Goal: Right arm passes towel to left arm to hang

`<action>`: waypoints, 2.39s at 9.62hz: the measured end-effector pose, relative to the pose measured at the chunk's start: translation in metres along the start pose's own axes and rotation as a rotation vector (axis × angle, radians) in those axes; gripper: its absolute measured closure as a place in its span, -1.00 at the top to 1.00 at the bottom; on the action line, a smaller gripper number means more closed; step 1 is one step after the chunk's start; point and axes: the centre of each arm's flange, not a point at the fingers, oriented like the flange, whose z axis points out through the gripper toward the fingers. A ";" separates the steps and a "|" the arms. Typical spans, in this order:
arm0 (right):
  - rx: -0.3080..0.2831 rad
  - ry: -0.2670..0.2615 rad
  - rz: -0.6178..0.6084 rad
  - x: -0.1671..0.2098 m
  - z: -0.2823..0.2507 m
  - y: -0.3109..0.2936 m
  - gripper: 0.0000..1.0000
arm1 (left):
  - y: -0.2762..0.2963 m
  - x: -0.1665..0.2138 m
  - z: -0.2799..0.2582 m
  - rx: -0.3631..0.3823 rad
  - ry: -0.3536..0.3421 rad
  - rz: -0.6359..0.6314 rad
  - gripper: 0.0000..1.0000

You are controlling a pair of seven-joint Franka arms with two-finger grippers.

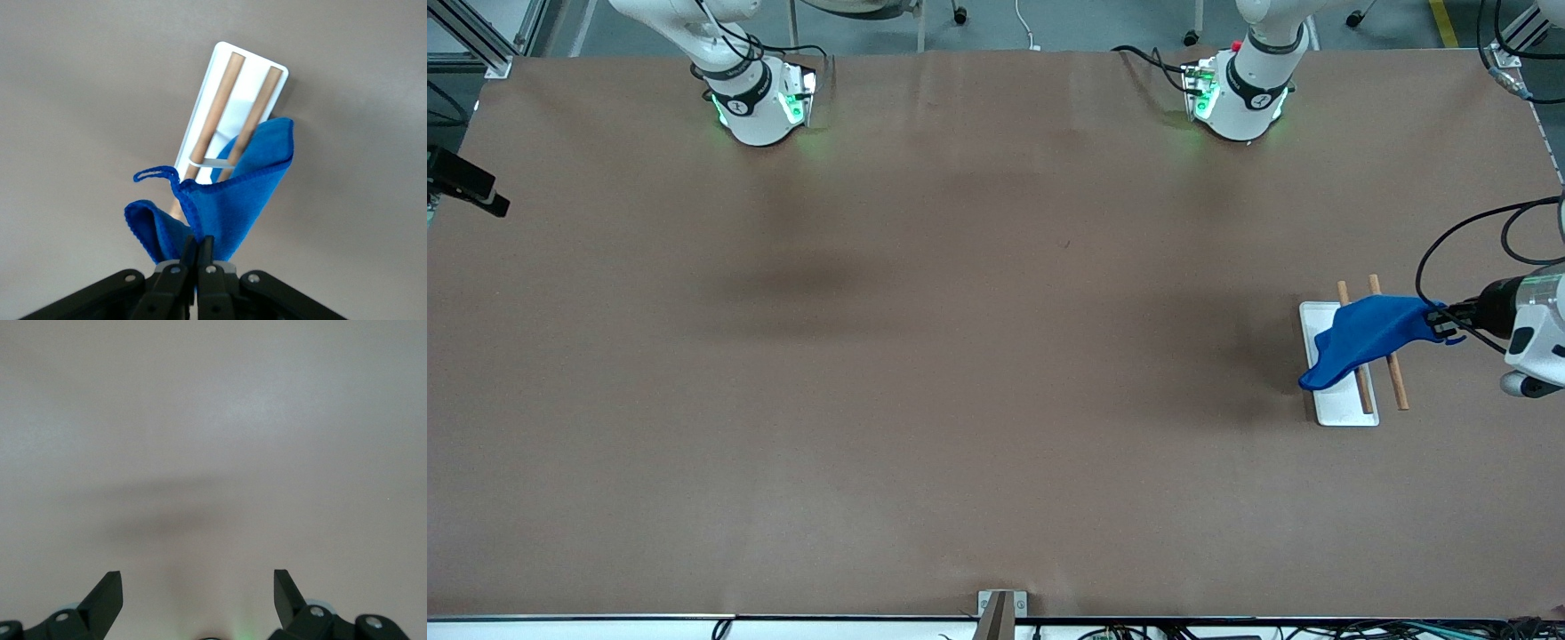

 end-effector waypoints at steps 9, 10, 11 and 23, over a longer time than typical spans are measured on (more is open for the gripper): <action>-0.039 0.014 -0.032 0.021 0.019 -0.016 1.00 | -0.074 0.036 0.031 -0.047 -0.033 0.117 -0.95; -0.038 0.014 -0.033 0.021 0.019 -0.017 1.00 | -0.076 0.040 0.038 -0.042 -0.039 0.129 -0.94; -0.038 0.014 -0.033 0.021 0.019 -0.017 1.00 | -0.079 0.045 0.043 -0.006 -0.040 0.151 -0.94; -0.033 0.009 -0.033 0.023 0.021 -0.018 1.00 | -0.068 0.039 -0.025 0.026 0.111 0.335 1.00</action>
